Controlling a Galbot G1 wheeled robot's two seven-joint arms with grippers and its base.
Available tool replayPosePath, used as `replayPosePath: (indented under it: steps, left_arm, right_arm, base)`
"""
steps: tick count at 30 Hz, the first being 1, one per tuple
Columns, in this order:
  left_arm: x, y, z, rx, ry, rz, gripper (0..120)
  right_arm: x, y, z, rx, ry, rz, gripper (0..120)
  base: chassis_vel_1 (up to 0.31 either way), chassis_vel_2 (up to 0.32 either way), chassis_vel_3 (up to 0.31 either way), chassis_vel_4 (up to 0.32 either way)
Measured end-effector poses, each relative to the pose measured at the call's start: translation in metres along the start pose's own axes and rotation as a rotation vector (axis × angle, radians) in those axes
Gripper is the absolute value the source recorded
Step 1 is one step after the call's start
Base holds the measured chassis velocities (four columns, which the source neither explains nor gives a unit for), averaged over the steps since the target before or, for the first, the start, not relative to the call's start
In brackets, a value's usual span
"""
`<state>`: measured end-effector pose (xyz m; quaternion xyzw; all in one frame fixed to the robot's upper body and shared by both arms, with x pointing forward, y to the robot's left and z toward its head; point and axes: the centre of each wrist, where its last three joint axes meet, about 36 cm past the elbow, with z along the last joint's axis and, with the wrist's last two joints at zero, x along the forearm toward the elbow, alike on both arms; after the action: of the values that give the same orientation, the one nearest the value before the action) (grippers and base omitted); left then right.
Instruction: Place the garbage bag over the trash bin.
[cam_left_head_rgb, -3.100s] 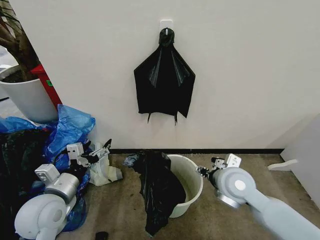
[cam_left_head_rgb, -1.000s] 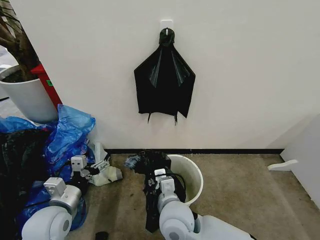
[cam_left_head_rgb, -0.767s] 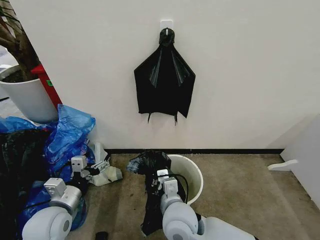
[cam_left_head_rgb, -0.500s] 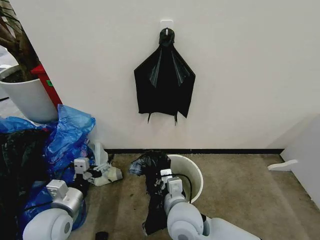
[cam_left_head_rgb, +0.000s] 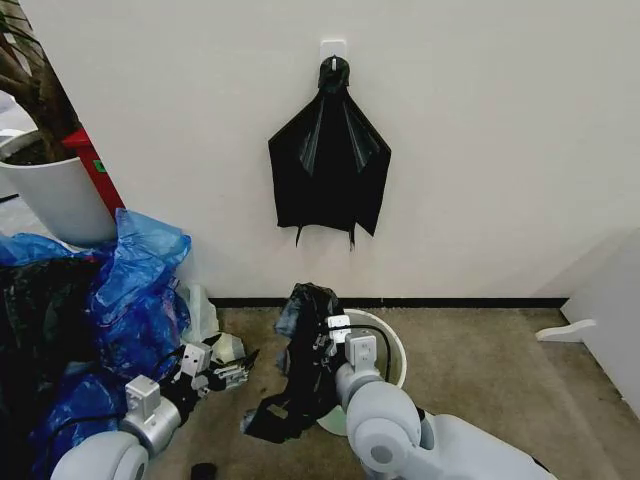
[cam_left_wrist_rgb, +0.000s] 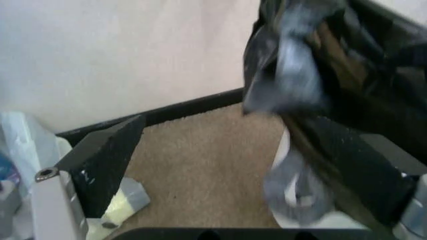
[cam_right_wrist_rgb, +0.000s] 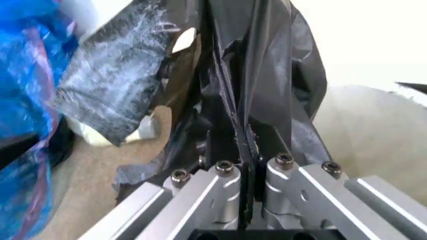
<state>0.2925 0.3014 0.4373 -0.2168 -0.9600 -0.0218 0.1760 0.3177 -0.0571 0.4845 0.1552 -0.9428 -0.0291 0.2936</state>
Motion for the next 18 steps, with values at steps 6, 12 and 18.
replayPosePath:
  steps: [6,12,18]
  left_arm:
    - [-0.016,-0.027,-0.006,0.014,0.024,0.062,100]
    - [-0.025,-0.059,-0.011,0.050,0.091,0.108,100]
    - [-0.029,-0.070,-0.018,0.078,0.143,0.060,100]
  right_arm:
    - [0.003,-0.001,0.005,0.014,0.019,-0.017,0]
    - [0.005,-0.004,-0.001,0.019,0.012,-0.019,0]
    - [0.005,-0.006,-0.004,0.021,0.007,-0.018,0]
  base:
    - [0.000,0.000,0.000,0.000]
    - [0.000,0.000,0.000,0.000]
    - [0.000,0.000,0.000,0.000]
